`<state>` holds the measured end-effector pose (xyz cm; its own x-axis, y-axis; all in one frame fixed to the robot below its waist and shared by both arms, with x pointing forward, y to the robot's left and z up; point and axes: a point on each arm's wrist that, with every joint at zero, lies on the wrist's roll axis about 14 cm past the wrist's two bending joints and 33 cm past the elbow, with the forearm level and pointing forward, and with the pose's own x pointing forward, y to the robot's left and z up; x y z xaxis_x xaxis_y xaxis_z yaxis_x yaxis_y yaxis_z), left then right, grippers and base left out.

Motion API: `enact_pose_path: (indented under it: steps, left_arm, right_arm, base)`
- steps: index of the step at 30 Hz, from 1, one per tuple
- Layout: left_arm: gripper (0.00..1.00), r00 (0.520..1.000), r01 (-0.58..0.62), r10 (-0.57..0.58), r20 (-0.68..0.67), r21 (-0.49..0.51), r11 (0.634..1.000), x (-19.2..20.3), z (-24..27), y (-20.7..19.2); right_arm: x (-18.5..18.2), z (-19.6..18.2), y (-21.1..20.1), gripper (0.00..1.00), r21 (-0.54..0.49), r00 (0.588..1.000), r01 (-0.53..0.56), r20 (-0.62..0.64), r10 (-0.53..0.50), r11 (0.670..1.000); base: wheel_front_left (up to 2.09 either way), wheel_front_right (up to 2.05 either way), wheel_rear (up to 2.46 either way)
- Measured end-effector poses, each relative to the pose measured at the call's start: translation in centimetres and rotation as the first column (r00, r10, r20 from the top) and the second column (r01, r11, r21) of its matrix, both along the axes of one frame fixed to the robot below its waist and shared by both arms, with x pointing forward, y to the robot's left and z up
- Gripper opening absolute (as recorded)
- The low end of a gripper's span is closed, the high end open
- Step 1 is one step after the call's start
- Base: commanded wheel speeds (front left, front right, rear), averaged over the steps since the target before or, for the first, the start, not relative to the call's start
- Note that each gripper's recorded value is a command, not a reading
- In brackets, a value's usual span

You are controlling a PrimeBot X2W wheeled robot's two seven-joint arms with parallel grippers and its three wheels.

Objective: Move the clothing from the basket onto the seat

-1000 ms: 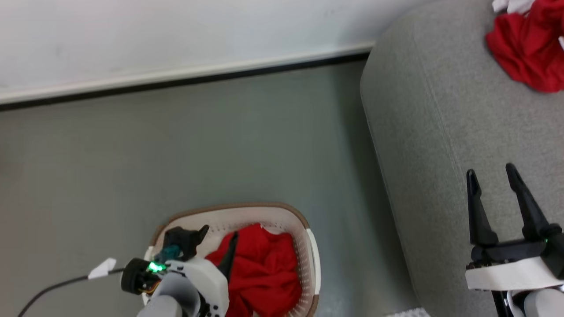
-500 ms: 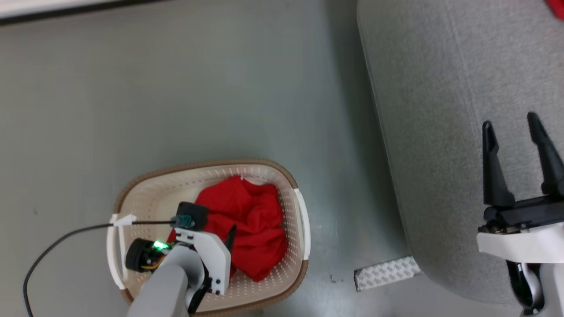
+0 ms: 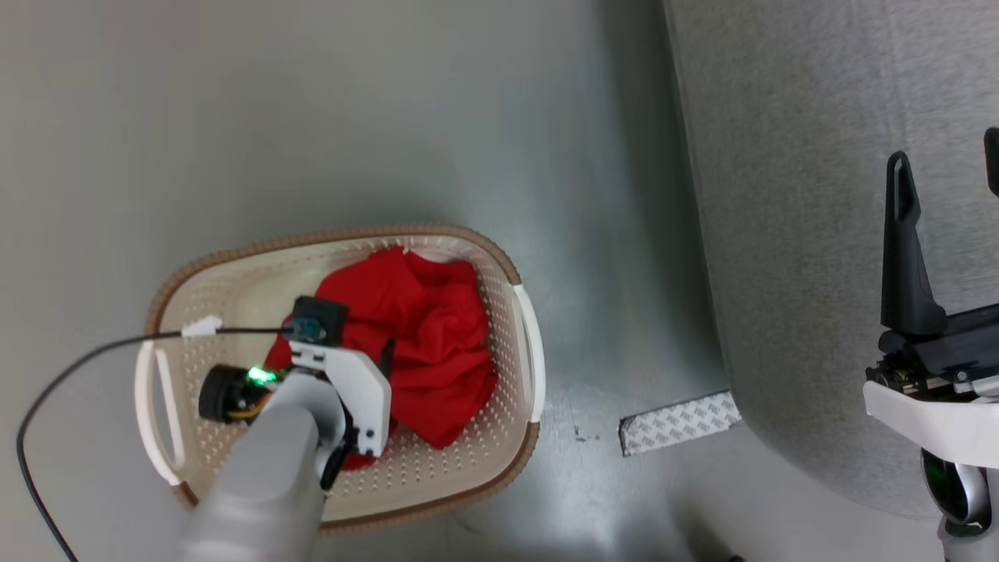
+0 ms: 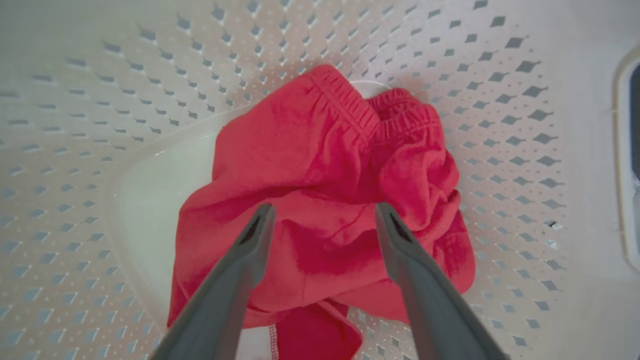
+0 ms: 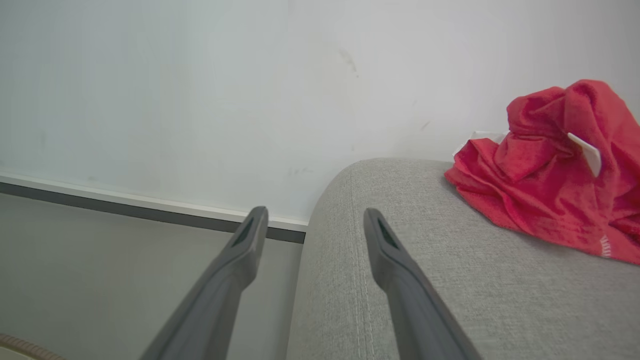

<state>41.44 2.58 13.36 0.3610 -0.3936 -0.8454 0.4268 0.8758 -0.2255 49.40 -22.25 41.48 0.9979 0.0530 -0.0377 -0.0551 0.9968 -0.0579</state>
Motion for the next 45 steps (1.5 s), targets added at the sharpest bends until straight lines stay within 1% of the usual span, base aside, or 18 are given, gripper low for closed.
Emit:
enact_pose_path:
  steps: [6,13,17,27,28,29,31,32,33,34,40,45]
  left_arm:
    - [1.0,1.0,0.0,0.0,-0.015,0.024,1.0,0.9,-2.5,0.7]
    - [1.0,0.999,0.016,-0.014,-0.042,0.054,0.998,0.8,-5.2,1.4]
    - [1.0,0.998,0.026,-0.023,-0.053,0.054,0.998,0.7,-6.3,1.2]
    - [1.0,0.996,0.051,-0.048,-0.074,0.048,0.998,0.4,-8.4,0.4]
    - [0.62,0.996,0.053,-0.05,-0.076,0.046,0.998,0.3,-8.5,0.3]
    - [0.49,0.996,0.055,-0.051,-0.079,0.044,0.997,0.2,-8.6,0.2]
    - [0.32,0.995,0.059,-0.056,-0.085,0.039,0.997,0.0,-8.7,0.0]
    - [0.2,0.994,0.063,-0.06,-0.088,0.033,0.997,-0.1,-8.7,-0.2]
    - [0.12,0.994,0.066,-0.064,-0.089,0.03,0.997,-0.2,-8.7,-0.3]
    - [0.0,0.994,0.068,-0.065,-0.09,0.028,0.997,-0.2,-8.7,-0.4]
    - [0.0,0.993,0.071,-0.07,-0.097,0.004,0.997,-0.6,-8.6,-0.9]
    - [0.0,0.997,0.034,-0.037,-0.071,-0.043,0.999,0.2,-7.5,-1.4]
  right_arm:
    - [0.7,-2.3,1.3,1.0,0.016,0.999,-0.034,-0.033,0.034,0.999]
    - [1.1,-5.2,2.3,1.0,0.045,0.996,-0.045,-0.08,0.048,0.998]
    - [1.1,-6.4,2.3,1.0,0.054,0.994,-0.041,-0.102,0.046,0.998]
    - [1.1,-7.8,2.2,1.0,0.05,0.991,-0.035,-0.126,0.041,0.998]
    - [1.1,-7.9,2.1,1.0,0.049,0.991,-0.034,-0.126,0.04,0.998]
    - [1.1,-7.9,2.1,1.0,0.048,0.991,-0.033,-0.127,0.038,0.998]
    - [1.1,-7.9,1.9,1.0,0.047,0.991,-0.029,-0.127,0.035,0.998]
    - [1.1,-7.9,1.9,1.0,0.047,0.991,-0.029,-0.127,0.035,0.998]
    - [1.1,-8.0,1.9,1.0,0.047,0.991,-0.029,-0.127,0.034,0.998]
    - [1.1,-8.0,1.9,1.0,0.047,0.991,-0.029,-0.127,0.034,0.998]
    - [1.2,-8.0,1.8,1.0,0.047,0.992,-0.026,-0.126,0.032,0.999]
    - [1.2,-7.7,1.9,1.0,0.053,0.992,-0.026,-0.12,0.033,0.998]
  base:
    - [0.0,0.0,0.0]
    - [0.0,0.0,0.0]
    - [0.0,0.0,0.0]
    - [0.0,0.0,0.0]
    - [0.0,0.0,0.0]
    - [0.0,0.0,0.0]
    - [0.0,0.0,0.0]
    - [0.0,0.0,0.0]
    - [0.0,0.0,0.0]
    - [0.0,0.0,0.0]
    - [0.0,0.0,0.0]
    - [0.0,0.0,0.0]
